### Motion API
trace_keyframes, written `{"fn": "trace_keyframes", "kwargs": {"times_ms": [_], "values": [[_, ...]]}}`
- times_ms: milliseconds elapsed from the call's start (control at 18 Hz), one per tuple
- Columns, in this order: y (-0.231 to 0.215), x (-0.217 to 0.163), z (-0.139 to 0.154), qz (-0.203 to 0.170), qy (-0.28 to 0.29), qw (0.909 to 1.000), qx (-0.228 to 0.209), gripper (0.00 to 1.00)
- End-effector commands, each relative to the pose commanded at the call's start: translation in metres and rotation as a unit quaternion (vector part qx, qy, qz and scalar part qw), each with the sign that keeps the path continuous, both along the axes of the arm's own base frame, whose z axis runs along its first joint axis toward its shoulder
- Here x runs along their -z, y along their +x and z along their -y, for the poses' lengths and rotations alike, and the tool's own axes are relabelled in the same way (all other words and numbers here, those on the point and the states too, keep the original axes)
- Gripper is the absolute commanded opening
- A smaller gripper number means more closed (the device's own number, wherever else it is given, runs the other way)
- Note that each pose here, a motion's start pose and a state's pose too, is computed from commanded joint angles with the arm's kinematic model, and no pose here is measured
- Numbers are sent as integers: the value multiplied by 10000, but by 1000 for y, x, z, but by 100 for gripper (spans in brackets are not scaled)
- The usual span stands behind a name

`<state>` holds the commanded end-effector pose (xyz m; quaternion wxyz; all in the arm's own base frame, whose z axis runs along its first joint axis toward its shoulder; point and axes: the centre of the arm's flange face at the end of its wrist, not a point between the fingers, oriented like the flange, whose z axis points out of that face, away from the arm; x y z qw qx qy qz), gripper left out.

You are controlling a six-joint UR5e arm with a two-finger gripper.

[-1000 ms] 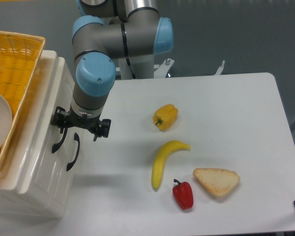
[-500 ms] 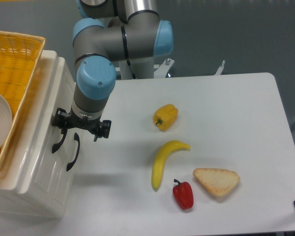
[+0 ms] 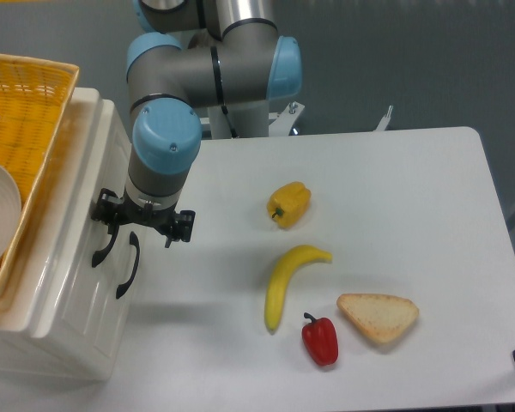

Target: Slide the top white drawer open

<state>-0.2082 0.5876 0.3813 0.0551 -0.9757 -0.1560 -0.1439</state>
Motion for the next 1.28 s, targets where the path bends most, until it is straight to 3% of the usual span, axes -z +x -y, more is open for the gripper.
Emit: {"fn": "trace_keyframes", "kwargs": {"times_ms": [333,1278], "values": [[7,-1,0,-233,-105,9996,142,100],[5,-4,0,-303,-66,9991,274,100]]}}
